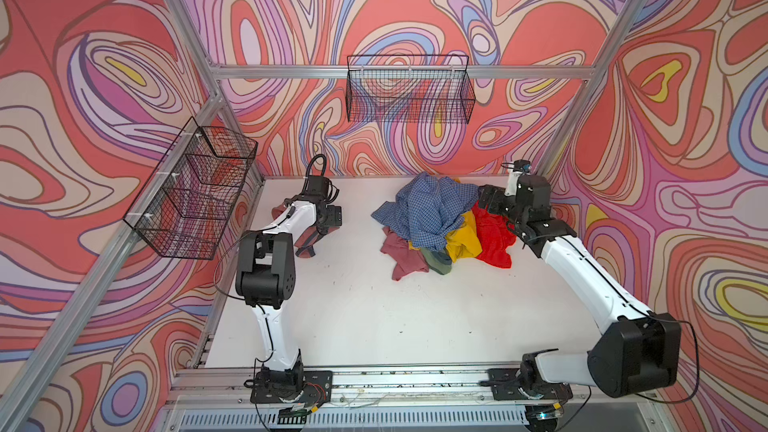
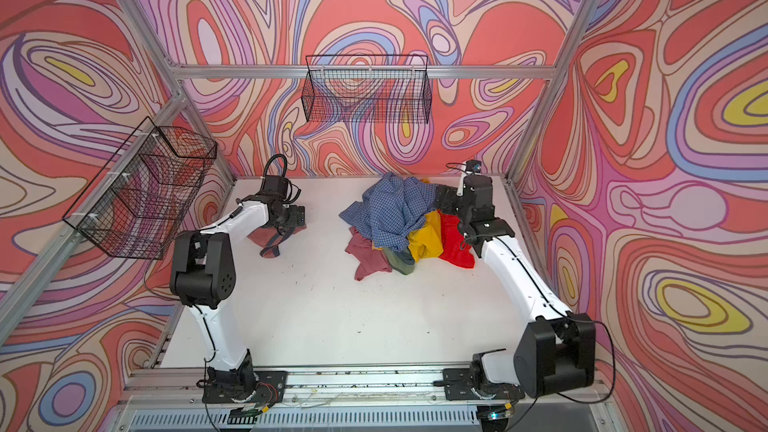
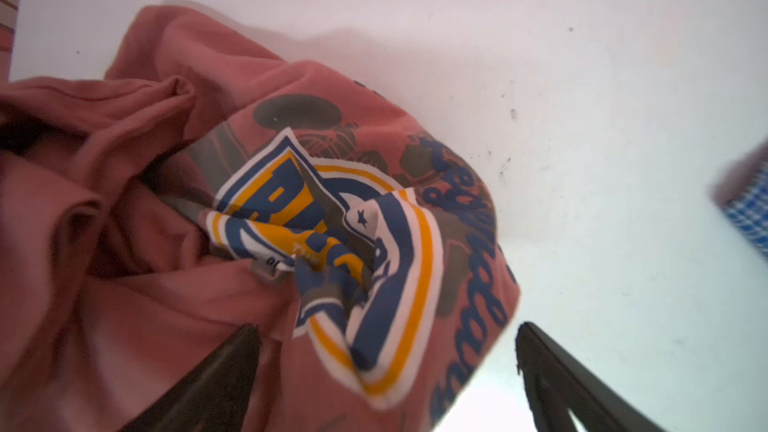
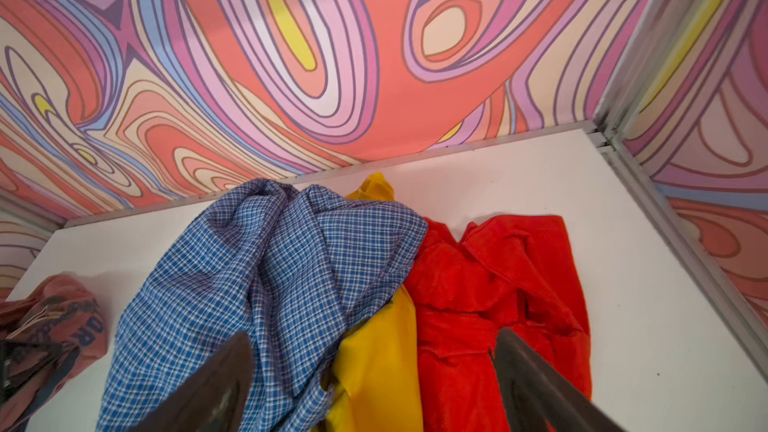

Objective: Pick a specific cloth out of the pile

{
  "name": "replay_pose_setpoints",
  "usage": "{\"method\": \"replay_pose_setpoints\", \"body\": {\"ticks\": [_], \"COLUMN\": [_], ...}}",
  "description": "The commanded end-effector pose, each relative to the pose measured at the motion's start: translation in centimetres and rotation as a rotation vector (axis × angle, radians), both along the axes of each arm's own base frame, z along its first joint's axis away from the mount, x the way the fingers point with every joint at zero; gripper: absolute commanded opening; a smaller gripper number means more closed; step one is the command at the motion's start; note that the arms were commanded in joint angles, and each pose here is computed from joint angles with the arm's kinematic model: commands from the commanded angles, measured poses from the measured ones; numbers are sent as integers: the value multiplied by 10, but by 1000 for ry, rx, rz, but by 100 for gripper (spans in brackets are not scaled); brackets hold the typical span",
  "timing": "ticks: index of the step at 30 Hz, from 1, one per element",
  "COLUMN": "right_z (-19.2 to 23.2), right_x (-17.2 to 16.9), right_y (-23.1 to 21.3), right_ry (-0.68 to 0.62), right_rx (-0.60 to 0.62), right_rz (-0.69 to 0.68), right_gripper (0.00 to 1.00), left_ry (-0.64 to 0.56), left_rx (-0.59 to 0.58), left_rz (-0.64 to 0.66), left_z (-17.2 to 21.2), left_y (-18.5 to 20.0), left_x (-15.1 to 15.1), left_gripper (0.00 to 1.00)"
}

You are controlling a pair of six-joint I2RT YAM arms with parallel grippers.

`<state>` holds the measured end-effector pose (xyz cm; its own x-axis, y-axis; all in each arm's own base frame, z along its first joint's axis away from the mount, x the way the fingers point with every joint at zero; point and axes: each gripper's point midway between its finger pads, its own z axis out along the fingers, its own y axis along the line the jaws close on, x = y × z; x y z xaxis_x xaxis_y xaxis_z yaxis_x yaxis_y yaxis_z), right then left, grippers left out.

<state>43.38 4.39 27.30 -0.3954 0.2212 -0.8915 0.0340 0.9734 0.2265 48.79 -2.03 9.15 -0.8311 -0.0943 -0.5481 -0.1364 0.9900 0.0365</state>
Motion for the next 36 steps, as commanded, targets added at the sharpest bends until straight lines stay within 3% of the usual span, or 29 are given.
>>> {"method": "replay_pose_setpoints", "body": {"ticks": [1,11,17,22,26,36], "right_z": [7,-35,-67,-107,-108,-130], "right_x": [1,-9,-11,-16,-20,-18], "right_y": [-21,-56,-56,-54,-62,-59], "right_ry": [-94,-135,-144,-104,-199,-156], "right_rx": [-32,-137,-227,-233,-229,-267], "right_rz": [-65,-193,-155,-135,-198,-166], "right_gripper": [94,93,92,91,90,85], "left_ry": [-131,-307,-364,-401,-438,-562], "left_rx": [-56,-58,5,6,63,168], "left_rz": [12,8,-12,13,44,137], "left_z": [33,67,71,73,78,77], "left_y": [-4,-6,-9,-4,10,39], "left_x": [2,-37,-54,-69,-84,-119], "left_gripper": [100,100,100,100,100,100]}}
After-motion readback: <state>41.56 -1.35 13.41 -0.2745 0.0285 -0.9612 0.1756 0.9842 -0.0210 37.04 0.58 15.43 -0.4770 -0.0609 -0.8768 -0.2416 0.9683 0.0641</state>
